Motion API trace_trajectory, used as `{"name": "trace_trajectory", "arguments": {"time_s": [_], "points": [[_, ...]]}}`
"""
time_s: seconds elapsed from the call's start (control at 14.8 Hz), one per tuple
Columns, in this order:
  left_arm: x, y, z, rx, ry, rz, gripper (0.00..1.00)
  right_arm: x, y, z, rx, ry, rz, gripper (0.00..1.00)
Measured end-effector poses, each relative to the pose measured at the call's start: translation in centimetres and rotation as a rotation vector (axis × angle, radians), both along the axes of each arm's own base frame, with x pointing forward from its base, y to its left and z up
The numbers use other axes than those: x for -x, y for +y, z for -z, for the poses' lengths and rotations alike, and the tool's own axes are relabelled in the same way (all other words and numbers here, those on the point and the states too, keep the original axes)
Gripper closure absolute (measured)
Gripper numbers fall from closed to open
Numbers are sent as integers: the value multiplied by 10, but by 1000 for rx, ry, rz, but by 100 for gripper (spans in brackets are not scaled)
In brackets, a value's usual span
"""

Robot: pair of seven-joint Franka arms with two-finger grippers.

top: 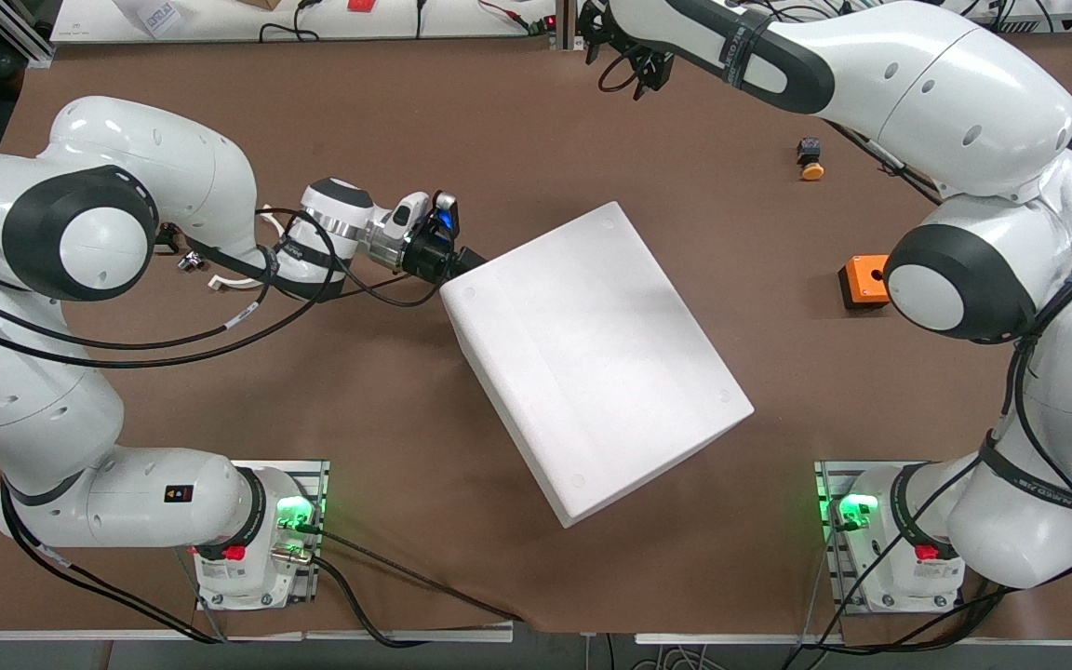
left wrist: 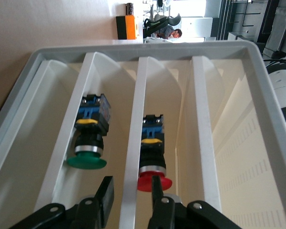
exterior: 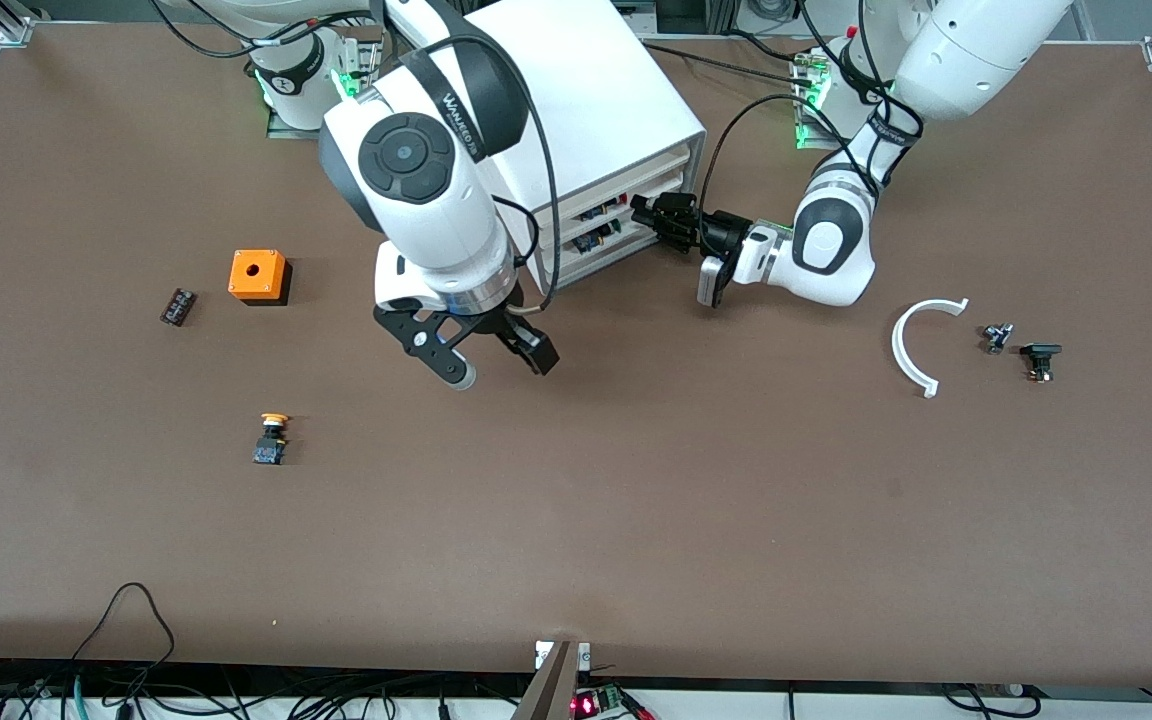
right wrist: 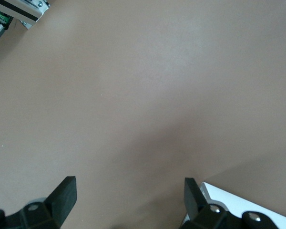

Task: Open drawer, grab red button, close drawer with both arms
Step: 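Grasp the drawer handle with the left gripper and pull the drawer open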

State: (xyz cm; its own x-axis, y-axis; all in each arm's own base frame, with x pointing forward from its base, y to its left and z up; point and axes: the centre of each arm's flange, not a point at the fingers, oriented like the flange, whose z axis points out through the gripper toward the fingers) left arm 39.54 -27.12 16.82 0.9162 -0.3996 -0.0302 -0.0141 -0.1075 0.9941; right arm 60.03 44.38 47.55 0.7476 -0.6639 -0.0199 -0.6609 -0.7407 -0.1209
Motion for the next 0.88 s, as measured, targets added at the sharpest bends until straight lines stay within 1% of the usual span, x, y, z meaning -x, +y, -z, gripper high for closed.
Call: {"name": "trace_trajectory", "arguments": {"time_s": [0.07,0.14,0.2,0.27,0.68,0.74,0.88], "points": [[3,0,1,-1,5,3,71,2,4,1,-4,-2,14,0],[6,0,2,-2,10,5,71,3,9,3,-10,-6,26,0],[8,0,3,-3,14,7,77,5,12,4,-14,-8,37,0],[8,0,3,4,9,9,86,6,16,5,-17,-9,48,0],[5,2,1,6,1,4,85,4,30,9,-43,-19,125,0],[-1,7,0,-2,-5,3,85,5,32,9,-45,-20,131,0],[-27,23,-9,-39,-27,15,85,5,34,9,-54,-25,149,0]]}}
